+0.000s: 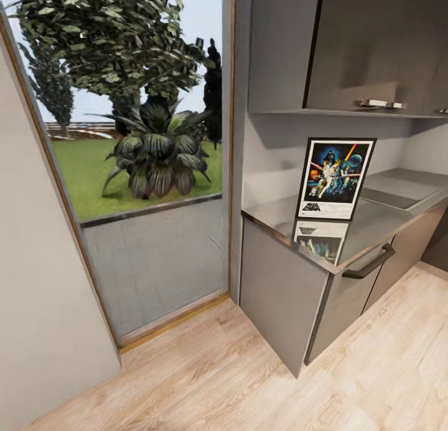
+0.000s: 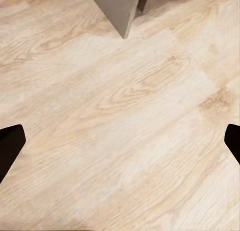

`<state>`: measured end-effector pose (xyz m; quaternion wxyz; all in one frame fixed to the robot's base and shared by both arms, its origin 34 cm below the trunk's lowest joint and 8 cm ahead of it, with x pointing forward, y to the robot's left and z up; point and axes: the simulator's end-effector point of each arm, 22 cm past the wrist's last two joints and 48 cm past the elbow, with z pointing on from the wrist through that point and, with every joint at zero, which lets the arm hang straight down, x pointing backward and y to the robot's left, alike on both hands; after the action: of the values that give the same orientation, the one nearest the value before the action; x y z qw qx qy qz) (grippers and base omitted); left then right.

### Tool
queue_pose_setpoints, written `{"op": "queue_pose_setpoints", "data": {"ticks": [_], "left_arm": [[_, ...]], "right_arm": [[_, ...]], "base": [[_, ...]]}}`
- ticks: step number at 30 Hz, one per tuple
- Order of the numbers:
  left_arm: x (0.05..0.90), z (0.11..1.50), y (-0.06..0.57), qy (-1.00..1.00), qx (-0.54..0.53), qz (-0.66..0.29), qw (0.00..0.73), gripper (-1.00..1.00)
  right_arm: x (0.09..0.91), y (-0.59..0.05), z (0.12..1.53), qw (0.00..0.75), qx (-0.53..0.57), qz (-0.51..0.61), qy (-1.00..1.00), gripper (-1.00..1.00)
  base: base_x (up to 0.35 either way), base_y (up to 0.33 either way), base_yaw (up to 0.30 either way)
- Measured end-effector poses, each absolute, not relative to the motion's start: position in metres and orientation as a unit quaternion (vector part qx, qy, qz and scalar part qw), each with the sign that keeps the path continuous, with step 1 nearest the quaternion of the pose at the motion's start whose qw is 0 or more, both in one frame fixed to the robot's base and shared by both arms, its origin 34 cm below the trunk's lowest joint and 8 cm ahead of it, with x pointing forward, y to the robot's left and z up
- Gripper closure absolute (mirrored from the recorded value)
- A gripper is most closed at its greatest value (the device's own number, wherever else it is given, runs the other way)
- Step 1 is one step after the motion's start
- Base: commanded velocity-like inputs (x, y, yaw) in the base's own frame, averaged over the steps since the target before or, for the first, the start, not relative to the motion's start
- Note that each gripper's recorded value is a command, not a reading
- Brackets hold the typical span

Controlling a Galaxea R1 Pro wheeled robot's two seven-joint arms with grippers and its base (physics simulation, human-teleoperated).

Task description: Pick up the poster from the kitchen countertop and hang it on one of the wall nails in the kitchen.

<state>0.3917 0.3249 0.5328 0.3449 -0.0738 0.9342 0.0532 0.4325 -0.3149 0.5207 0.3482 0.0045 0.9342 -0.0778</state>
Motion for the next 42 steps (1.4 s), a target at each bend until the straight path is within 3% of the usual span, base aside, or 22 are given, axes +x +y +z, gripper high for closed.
{"op": "queue_pose_setpoints", "data": {"ticks": [6, 11, 18, 22, 27, 42], "left_arm": [[0.391, 0.532, 0.327, 0.934, -0.078, 0.054, 0.344, -1.0], [0.39, 0.532, 0.328, 0.934, -0.078, 0.054, 0.344, -1.0], [0.39, 0.532, 0.328, 0.934, -0.078, 0.054, 0.344, -1.0], [0.39, 0.532, 0.328, 0.934, -0.078, 0.054, 0.344, -1.0], [0.39, 0.532, 0.328, 0.934, -0.079, 0.054, 0.344, -1.0], [0.39, 0.532, 0.328, 0.934, -0.079, 0.054, 0.344, -1.0]], "right_arm": [[0.517, -0.274, 0.598, 0.454, 0.067, -0.123, 0.88, -1.0], [0.559, -0.227, 0.657, 0.512, 0.055, -0.159, 0.842, -1.0], [0.608, -0.183, 0.74, 0.528, 0.033, -0.217, 0.82, -1.0], [0.671, -0.164, 0.859, 0.571, 0.043, -0.225, 0.789, -1.0], [0.717, -0.204, 1.027, 0.63, 0.135, -0.299, 0.704, -1.0], [0.688, -0.252, 1.111, 0.633, 0.271, -0.381, 0.617, -1.0]], "base": [[0.006, 0.001, 0.0], [0.0, 0.0, 0.0], [0.0, 0.0, 0.0], [0.0, 0.0, 0.0], [0.0, 0.0, 0.0], [0.086, 0.0, 0.0]]}}
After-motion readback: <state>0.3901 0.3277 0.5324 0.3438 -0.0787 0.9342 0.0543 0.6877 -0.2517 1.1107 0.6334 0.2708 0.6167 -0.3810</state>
